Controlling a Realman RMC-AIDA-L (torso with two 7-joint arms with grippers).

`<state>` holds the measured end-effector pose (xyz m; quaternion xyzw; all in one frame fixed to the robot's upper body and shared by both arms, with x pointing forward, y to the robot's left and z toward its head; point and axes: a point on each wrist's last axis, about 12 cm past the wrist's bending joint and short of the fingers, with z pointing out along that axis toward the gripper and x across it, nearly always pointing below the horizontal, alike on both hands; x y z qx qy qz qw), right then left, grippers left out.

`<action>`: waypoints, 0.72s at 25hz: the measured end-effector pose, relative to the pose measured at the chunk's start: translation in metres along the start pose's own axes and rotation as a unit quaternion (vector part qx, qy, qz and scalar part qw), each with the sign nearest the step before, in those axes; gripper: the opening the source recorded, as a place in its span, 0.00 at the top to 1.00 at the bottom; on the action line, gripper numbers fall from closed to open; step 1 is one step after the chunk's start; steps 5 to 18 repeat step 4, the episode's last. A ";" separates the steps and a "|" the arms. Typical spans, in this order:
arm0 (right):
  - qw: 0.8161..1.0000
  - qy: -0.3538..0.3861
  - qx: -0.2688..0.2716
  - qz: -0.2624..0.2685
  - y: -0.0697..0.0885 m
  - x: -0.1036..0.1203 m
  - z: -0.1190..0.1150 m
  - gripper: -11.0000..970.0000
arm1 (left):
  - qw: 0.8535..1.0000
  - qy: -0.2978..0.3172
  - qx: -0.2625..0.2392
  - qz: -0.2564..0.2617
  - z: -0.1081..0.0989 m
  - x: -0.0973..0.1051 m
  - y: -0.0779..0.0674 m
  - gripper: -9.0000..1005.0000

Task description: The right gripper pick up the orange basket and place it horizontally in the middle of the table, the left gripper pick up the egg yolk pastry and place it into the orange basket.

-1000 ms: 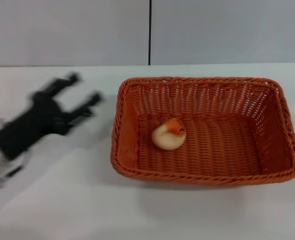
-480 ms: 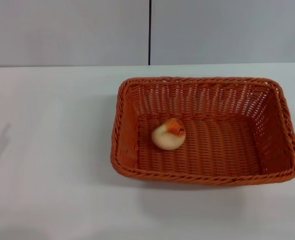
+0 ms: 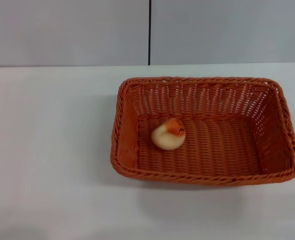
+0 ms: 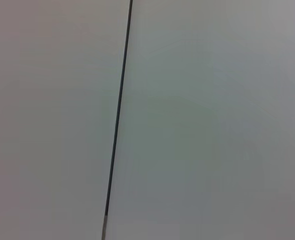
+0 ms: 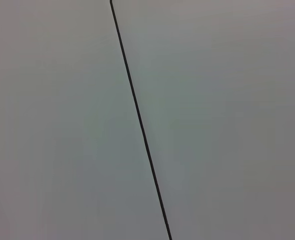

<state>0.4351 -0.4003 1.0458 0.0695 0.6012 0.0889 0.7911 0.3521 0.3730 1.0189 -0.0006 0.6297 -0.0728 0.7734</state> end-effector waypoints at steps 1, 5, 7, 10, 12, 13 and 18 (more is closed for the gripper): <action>1.000 0.001 0.000 0.002 0.001 0.001 0.000 0.43 | 1.000 0.001 -0.001 0.000 -0.001 0.000 0.000 0.20; 1.000 0.003 -0.001 -0.006 0.003 0.003 0.005 0.43 | 1.000 0.005 -0.004 0.000 -0.002 0.001 0.000 0.20; 1.000 0.003 -0.001 -0.006 0.003 0.003 0.005 0.43 | 1.000 0.005 -0.004 0.000 -0.002 0.001 0.000 0.20; 1.000 0.003 -0.001 -0.006 0.003 0.003 0.005 0.43 | 1.000 0.005 -0.004 0.000 -0.002 0.001 0.000 0.20; 1.000 0.003 -0.001 -0.006 0.003 0.003 0.005 0.43 | 1.000 0.005 -0.004 0.000 -0.002 0.001 0.000 0.20; 1.000 0.003 -0.001 -0.006 0.003 0.003 0.005 0.43 | 1.000 0.005 -0.004 0.000 -0.002 0.001 0.000 0.20; 1.000 0.003 -0.001 -0.006 0.003 0.003 0.005 0.43 | 1.000 0.005 -0.004 0.000 -0.002 0.001 0.000 0.20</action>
